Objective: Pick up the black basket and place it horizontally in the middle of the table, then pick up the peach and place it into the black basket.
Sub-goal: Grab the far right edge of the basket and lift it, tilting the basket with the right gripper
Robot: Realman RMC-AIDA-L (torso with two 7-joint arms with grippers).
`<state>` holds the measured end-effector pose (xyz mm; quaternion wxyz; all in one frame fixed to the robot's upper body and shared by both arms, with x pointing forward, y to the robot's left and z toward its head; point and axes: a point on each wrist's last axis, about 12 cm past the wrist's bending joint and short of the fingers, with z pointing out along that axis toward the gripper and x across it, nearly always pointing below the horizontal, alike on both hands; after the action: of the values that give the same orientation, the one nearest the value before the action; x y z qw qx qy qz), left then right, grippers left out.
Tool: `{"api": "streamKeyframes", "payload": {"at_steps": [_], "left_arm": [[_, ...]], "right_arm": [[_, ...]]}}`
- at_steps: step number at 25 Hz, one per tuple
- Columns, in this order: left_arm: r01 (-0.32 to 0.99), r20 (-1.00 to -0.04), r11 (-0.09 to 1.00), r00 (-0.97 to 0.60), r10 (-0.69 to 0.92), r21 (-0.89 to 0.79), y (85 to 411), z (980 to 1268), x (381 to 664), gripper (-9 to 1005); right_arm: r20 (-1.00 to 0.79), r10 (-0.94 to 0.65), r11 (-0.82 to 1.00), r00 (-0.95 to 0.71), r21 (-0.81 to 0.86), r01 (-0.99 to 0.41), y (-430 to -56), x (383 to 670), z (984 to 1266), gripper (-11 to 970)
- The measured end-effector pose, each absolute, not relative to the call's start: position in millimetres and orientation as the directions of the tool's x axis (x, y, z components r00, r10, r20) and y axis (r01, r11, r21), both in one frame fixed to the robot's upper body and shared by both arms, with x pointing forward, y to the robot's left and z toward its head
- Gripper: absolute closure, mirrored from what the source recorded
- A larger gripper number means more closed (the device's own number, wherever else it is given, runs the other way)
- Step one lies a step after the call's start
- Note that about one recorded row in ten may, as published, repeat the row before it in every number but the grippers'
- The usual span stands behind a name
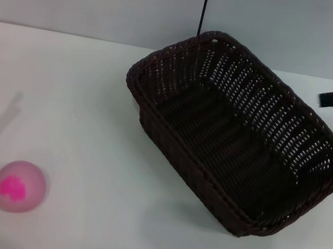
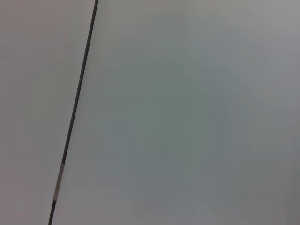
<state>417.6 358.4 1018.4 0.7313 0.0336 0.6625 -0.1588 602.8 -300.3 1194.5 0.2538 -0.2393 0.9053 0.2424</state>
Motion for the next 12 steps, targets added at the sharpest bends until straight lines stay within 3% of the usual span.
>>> {"api": "streamKeyframes", "payload": {"at_steps": [12], "left_arm": [[0.292, -0.978, 0.941, 0.07, -0.196, -0.167, 354.6, 1018.5, 420.2, 166]], "right_arm": [[-0.589, -0.345, 0.754, -0.731, 0.29, -0.59, -279.6, 612.2, 1160.1, 480]]}}
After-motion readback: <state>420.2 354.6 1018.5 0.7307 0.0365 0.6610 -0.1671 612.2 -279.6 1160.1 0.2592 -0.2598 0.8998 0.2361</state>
